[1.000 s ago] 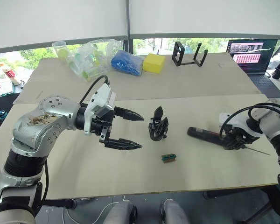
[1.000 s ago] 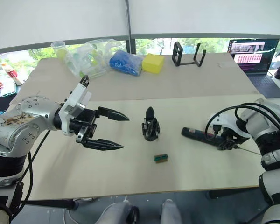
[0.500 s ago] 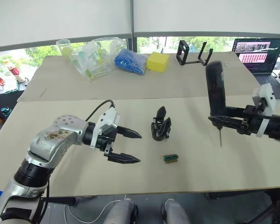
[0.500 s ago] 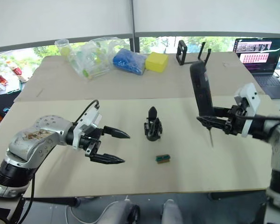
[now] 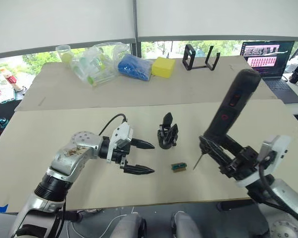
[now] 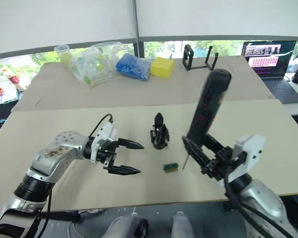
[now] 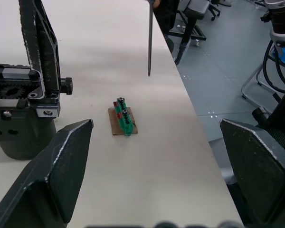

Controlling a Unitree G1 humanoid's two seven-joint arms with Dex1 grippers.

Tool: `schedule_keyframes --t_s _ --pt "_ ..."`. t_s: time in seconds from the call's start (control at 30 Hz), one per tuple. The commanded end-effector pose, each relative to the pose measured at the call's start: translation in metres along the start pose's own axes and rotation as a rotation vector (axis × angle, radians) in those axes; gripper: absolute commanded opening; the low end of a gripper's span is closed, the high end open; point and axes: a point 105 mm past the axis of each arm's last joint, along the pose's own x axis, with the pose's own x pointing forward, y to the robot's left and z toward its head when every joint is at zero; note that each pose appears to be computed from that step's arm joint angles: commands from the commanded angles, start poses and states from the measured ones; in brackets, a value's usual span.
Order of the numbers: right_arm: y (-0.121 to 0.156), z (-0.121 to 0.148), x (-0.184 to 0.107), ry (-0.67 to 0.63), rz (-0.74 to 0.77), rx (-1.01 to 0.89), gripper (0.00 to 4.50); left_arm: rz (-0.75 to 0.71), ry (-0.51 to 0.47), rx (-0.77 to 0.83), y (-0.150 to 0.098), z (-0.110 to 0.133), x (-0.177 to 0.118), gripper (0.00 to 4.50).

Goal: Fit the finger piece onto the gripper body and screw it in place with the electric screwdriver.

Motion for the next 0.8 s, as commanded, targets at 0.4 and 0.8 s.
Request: schedule_keyframes --t_s 0.4,0.8 --pt "0.001 0.008 0.017 -0.078 0.056 -0.140 1.91 0.039 -0.024 0.036 0.003 -0.009 0.000 4.50" --pt "-0.002 -0.008 0.007 -0.040 0.069 -0.145 1.91 0.068 -0.020 0.050 0.001 -0.005 0.001 4.50"
